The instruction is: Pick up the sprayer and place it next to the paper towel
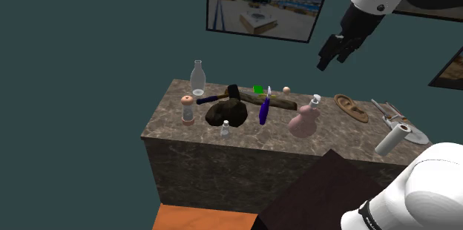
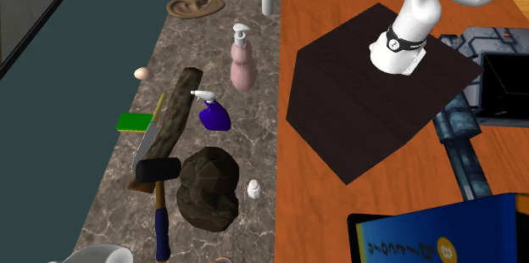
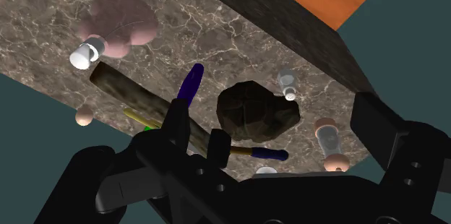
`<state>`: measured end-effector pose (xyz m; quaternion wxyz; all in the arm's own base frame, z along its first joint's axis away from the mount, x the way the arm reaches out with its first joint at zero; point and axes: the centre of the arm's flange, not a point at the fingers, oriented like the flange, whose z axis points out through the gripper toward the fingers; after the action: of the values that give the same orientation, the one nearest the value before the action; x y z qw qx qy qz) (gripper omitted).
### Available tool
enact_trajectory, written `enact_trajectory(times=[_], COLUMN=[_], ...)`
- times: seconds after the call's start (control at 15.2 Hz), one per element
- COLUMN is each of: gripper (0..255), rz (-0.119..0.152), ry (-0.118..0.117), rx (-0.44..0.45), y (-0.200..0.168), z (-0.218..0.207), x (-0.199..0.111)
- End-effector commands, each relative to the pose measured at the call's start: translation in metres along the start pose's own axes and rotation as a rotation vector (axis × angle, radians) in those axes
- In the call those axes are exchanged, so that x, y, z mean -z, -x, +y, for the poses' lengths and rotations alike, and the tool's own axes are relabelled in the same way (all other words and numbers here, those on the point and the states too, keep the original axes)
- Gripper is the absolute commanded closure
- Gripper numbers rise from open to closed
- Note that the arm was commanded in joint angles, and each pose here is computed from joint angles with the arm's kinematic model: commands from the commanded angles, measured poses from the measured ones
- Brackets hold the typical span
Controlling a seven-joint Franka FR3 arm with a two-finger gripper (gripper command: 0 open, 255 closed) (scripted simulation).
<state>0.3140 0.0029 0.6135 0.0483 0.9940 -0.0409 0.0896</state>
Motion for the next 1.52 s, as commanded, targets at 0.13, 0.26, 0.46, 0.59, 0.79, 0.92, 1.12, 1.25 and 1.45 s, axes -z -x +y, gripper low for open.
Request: enact_trajectory(times=[0.13, 0.26, 0.46, 0.59, 0.79, 0.92, 1.12, 1.25, 1.45], gripper=[0, 0, 0, 0, 0, 0, 0, 0, 0], rz=[-0.009, -0.017, -0.03, -0.039, -0.052, -0.06, -0.073, -0.082, -0.094], ry=[-0.001, -0.003, -0.005, -0.006, -0.009, -0.01, -0.012, -0.014, -0.016], rx=[-0.027, -0.053, -0.093, -0.119, -0.159, -0.186, -0.225, -0.252, -0.292], y=[-0.018, -0.035, -0.061, -0.077, -0.102, -0.118, -0.14, -0.155, -0.177], z=[0.004, 0.009, 0.017, 0.023, 0.033, 0.04, 0.051, 0.059, 0.071], x=[-0.02, -0.041, -0.072, -0.092, -0.124, -0.145, -0.177, -0.199, -0.231])
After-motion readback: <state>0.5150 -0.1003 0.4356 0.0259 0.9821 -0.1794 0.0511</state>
